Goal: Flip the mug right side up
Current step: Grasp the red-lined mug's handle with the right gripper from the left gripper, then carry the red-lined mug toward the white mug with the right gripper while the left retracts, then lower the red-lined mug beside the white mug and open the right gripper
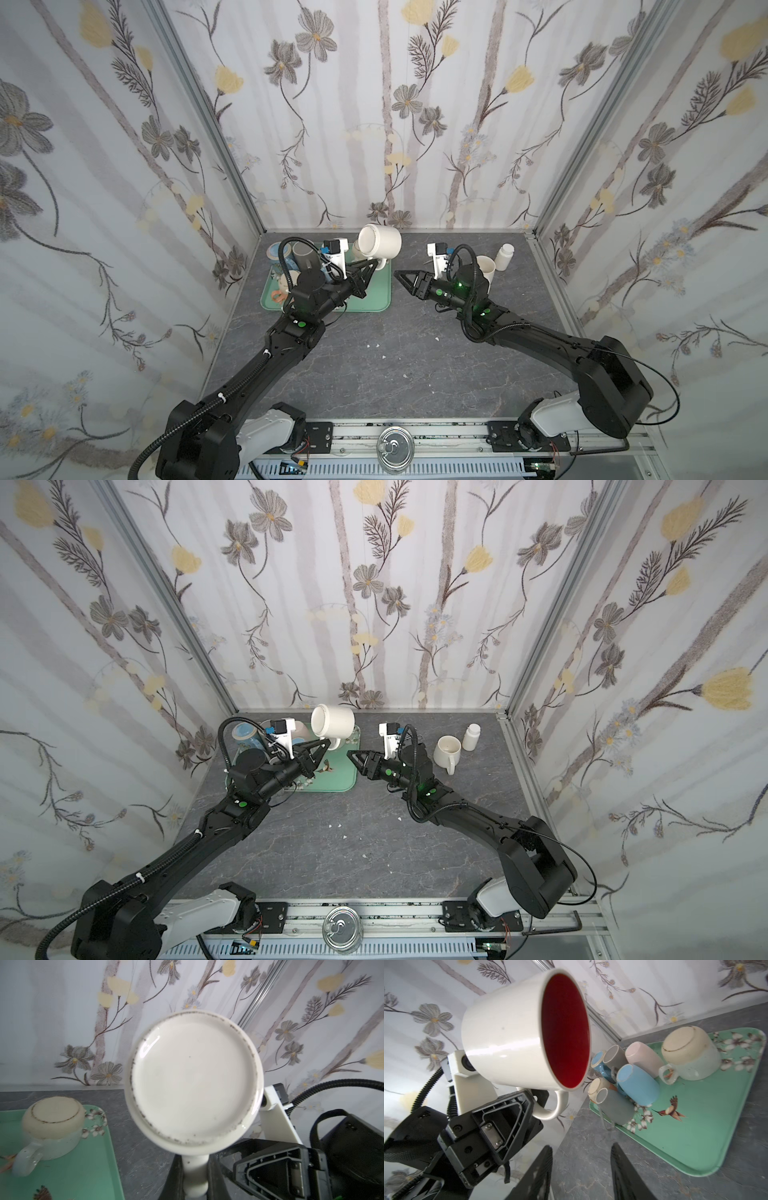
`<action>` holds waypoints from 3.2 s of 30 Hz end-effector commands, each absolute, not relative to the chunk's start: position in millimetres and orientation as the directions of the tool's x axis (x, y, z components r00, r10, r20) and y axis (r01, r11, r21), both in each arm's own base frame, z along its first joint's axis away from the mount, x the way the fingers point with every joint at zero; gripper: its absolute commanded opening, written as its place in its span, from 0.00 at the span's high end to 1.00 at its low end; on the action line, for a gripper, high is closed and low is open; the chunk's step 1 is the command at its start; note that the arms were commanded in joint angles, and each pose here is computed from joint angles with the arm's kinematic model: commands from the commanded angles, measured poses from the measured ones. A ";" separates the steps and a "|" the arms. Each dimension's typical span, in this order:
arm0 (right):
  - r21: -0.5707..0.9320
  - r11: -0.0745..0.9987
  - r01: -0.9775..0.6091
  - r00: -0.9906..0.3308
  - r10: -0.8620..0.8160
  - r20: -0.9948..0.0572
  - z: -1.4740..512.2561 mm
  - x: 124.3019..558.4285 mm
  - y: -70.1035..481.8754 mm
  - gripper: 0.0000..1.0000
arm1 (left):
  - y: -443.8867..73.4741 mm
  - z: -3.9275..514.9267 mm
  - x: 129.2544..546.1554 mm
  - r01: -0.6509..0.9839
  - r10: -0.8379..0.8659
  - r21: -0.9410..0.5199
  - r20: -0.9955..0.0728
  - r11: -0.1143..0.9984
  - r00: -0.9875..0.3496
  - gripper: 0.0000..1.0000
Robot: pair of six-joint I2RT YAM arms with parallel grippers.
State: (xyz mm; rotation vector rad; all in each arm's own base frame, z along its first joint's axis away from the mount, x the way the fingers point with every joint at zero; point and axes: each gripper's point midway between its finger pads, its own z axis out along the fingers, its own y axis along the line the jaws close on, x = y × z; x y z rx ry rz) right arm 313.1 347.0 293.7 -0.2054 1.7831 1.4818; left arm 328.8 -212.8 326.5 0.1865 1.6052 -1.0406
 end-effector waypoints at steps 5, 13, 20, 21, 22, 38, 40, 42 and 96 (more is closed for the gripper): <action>0.716 0.126 -0.686 -0.634 0.378 -0.674 345.9 297.8 366.8 0.53 | -217.0 389.0 295.2 0.759 -0.545 -0.542 -0.783 0.362 -0.299 1.00; 0.719 0.066 -0.692 -0.648 0.382 -0.659 355.9 297.6 375.3 0.58 | -221.5 396.6 281.2 0.785 -0.562 -0.564 -0.747 0.256 -0.354 1.00; 0.711 0.036 -0.703 -0.643 0.397 -0.656 368.5 296.3 375.2 0.65 | -223.0 393.3 274.7 0.783 -0.568 -0.590 -0.720 0.196 -0.400 1.00; 0.709 0.032 -0.704 -0.643 0.396 -0.656 369.9 295.8 375.5 0.66 | -223.6 392.4 274.1 0.782 -0.567 -0.594 -0.716 0.187 -0.408 1.00; 0.707 0.025 -0.706 -0.643 0.394 -0.656 371.6 294.7 375.8 0.68 | -224.2 392.0 273.0 0.783 -0.565 -0.596 -0.713 0.177 -0.415 1.00; 0.694 0.014 -0.720 -0.633 0.397 -0.665 369.0 274.8 357.3 1.00 | -230.1 369.4 267.1 0.733 -0.487 -0.653 -0.712 0.193 -0.506 0.74; 0.697 0.040 -0.716 -0.627 0.401 -0.667 364.8 274.2 353.1 1.00 | -229.0 367.6 265.7 0.726 -0.484 -0.658 -0.711 0.202 -0.510 0.66; 0.702 0.067 -0.709 -0.624 0.405 -0.669 359.6 274.8 349.5 1.00 | -227.1 364.9 264.7 0.716 -0.486 -0.666 -0.706 0.211 -0.514 0.61; 0.226 0.912 0.343 -0.608 0.399 -0.687 112.8 358.2 -37.5 1.00 | -310.7 182.1 322.9 0.578 -0.033 -0.523 -0.759 0.627 -0.650 0.58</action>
